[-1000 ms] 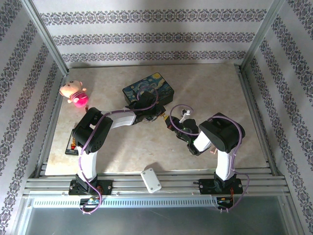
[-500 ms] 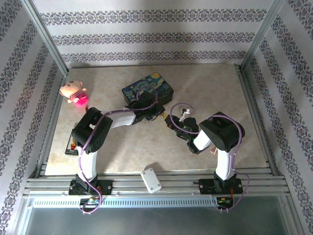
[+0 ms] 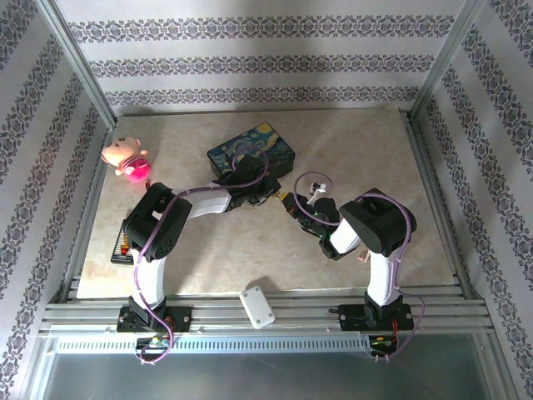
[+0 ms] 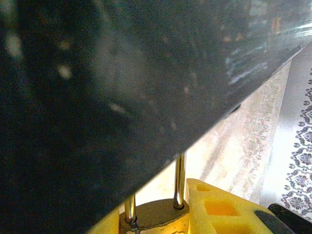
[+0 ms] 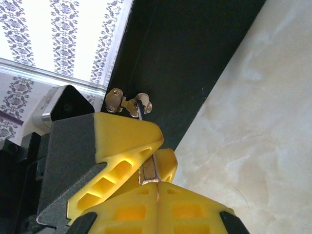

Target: Unlock the padlock with the key

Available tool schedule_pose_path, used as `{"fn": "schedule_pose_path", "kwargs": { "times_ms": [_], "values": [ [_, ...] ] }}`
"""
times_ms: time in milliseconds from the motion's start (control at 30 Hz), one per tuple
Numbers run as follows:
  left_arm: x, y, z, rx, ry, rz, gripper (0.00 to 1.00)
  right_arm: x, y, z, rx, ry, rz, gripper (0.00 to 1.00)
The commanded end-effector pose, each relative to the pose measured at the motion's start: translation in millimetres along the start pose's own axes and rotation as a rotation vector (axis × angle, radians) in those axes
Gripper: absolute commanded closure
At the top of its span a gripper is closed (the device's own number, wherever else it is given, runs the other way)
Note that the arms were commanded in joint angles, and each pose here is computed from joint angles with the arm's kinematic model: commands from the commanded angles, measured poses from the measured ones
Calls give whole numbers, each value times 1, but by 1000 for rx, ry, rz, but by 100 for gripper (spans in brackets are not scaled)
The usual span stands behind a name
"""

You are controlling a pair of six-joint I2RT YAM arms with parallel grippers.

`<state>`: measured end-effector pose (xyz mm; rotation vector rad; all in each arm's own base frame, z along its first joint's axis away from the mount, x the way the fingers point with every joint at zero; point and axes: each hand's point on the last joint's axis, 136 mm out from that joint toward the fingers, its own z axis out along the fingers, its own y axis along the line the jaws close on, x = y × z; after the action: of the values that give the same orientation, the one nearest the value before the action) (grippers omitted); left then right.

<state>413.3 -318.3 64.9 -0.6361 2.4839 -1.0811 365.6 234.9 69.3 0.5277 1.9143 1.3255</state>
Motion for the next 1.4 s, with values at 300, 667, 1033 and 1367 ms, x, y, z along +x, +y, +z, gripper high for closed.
{"fn": "schedule_pose_path", "kwargs": {
  "times_ms": [300, 667, 1033, 1367],
  "values": [
    [40, -8, 3, 32, 158, -132, 71, -12, 1, 0, 22, -86, -4, 100],
    [33, -4, 3, 15, 95, -203, 70, 11, 0, -4, 53, -88, -33, 100],
    [41, -9, 6, 20, 116, -199, 70, 10, 3, -8, 66, -138, -35, 100],
    [50, -6, 7, 9, 141, -195, 71, 1, 16, 1, 34, -166, -63, 100]
  ]
}}
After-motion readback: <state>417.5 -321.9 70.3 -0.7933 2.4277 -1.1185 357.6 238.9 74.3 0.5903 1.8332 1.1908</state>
